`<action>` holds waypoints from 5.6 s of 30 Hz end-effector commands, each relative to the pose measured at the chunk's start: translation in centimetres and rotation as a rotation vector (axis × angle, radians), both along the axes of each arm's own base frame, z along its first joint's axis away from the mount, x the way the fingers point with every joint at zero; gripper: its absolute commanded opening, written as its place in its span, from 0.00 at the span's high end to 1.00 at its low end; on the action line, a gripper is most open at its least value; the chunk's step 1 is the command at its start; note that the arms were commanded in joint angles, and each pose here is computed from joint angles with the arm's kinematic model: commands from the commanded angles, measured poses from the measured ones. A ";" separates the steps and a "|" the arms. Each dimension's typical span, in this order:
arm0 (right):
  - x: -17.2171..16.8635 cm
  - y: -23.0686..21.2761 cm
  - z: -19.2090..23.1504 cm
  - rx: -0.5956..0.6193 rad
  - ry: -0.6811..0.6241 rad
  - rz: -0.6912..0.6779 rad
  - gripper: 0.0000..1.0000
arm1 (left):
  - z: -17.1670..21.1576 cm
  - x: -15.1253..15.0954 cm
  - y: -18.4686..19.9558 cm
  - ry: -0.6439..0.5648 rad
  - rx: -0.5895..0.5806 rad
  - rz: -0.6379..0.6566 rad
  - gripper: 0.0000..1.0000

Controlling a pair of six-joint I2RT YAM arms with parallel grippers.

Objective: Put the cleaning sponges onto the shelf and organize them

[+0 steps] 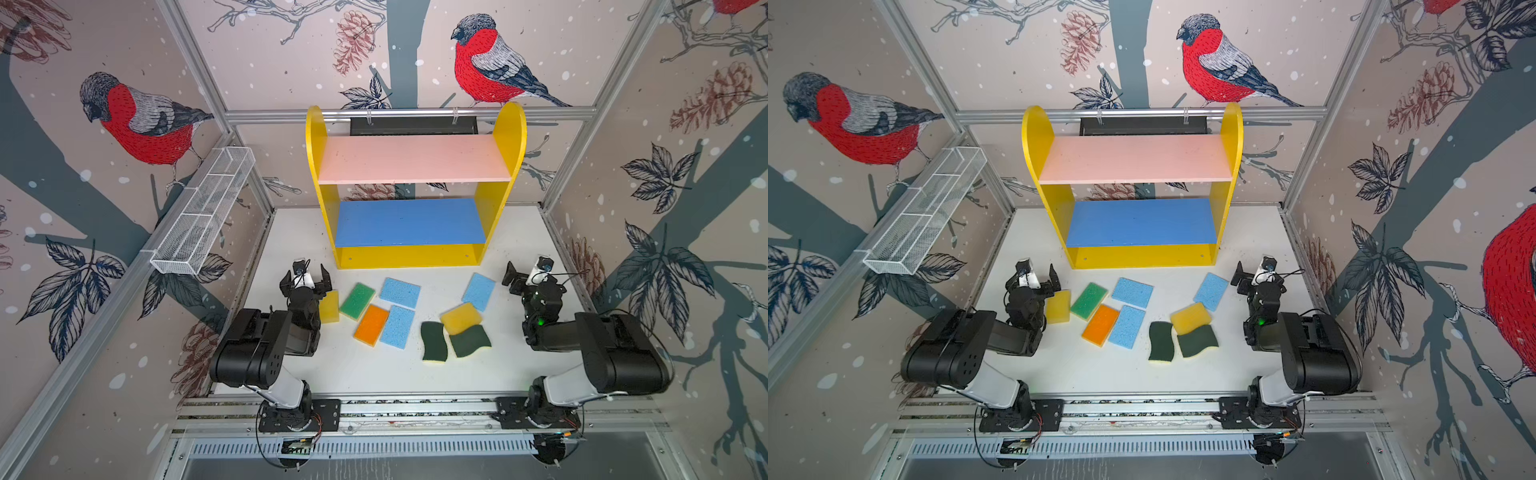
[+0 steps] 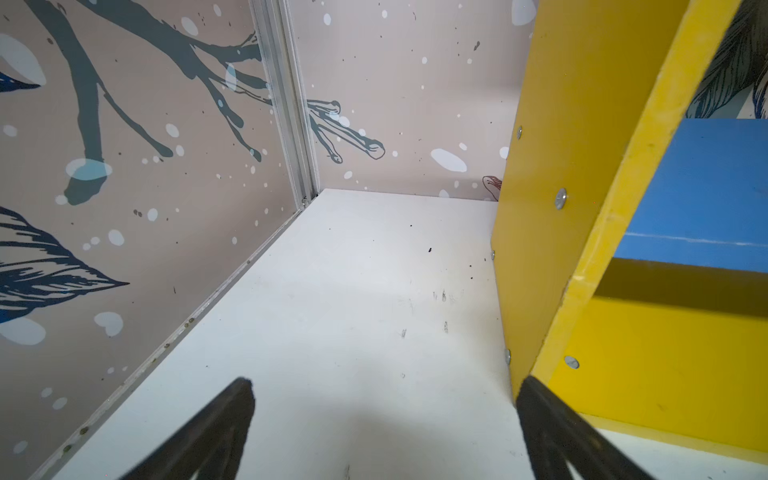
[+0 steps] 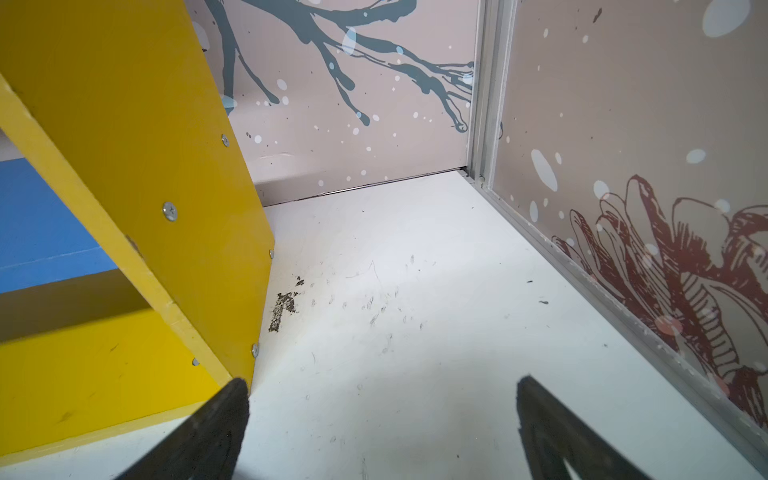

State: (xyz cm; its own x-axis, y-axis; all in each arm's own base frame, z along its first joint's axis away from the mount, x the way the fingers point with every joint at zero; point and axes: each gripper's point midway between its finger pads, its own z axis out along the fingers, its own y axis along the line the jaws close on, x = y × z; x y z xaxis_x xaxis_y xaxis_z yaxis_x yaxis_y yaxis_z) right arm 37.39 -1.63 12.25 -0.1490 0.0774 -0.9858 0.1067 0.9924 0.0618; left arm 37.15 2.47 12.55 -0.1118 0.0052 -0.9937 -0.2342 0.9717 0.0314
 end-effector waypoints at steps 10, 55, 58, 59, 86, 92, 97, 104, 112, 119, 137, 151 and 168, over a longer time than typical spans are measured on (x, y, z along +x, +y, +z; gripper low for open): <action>0.1 0.1 0.2 -0.001 -0.005 0.005 0.00 | 0.6 0.1 0.0 -0.025 -0.006 0.001 0.02; 1.3 -0.6 3.0 -0.015 0.048 -0.074 0.00 | 3.0 -0.1 0.1 -0.030 -0.003 0.009 0.02; 1.0 -0.2 4.4 -0.029 0.041 -0.108 0.00 | 4.1 0.3 1.3 0.011 -0.049 0.103 0.02; 1.0 0.1 4.9 -0.027 0.046 -0.121 0.00 | 4.7 0.6 1.4 0.025 -0.063 0.110 0.02; -4.9 10.0 -0.5 0.301 0.476 -0.035 0.01 | 6.0 -2.8 -3.0 0.195 -0.461 -0.004 0.18; -5.3 11.3 -3.2 0.341 0.616 -0.026 0.05 | 6.2 -3.1 -3.6 0.213 -0.457 -0.025 0.19; -5.7 11.7 -5.5 0.349 0.700 -0.036 0.08 | 5.5 -3.4 -2.4 0.233 -0.394 0.045 0.19; -6.2 11.5 -7.0 0.320 0.769 -0.058 0.17 | 5.0 -3.0 -2.9 0.245 -0.405 0.019 0.19; -6.4 11.1 -9.2 0.286 0.849 -0.107 0.20 | 5.3 -2.8 -2.9 0.252 -0.388 0.017 0.19; -6.3 11.3 -10.2 0.269 0.900 -0.112 0.28 | 4.7 -2.6 -3.1 0.277 -0.383 0.009 0.19; -6.5 4.8 -9.7 0.297 0.918 -0.223 0.34 | 4.5 -1.9 -3.5 0.303 -0.390 0.003 0.20; -7.3 6.0 -8.0 0.368 0.852 -0.156 0.17 | 4.6 -2.0 -3.8 0.313 -0.408 -0.012 0.19; -7.0 7.6 -8.6 0.264 0.883 -0.175 0.05 | 3.2 -1.7 -4.1 0.359 -0.403 -0.013 0.16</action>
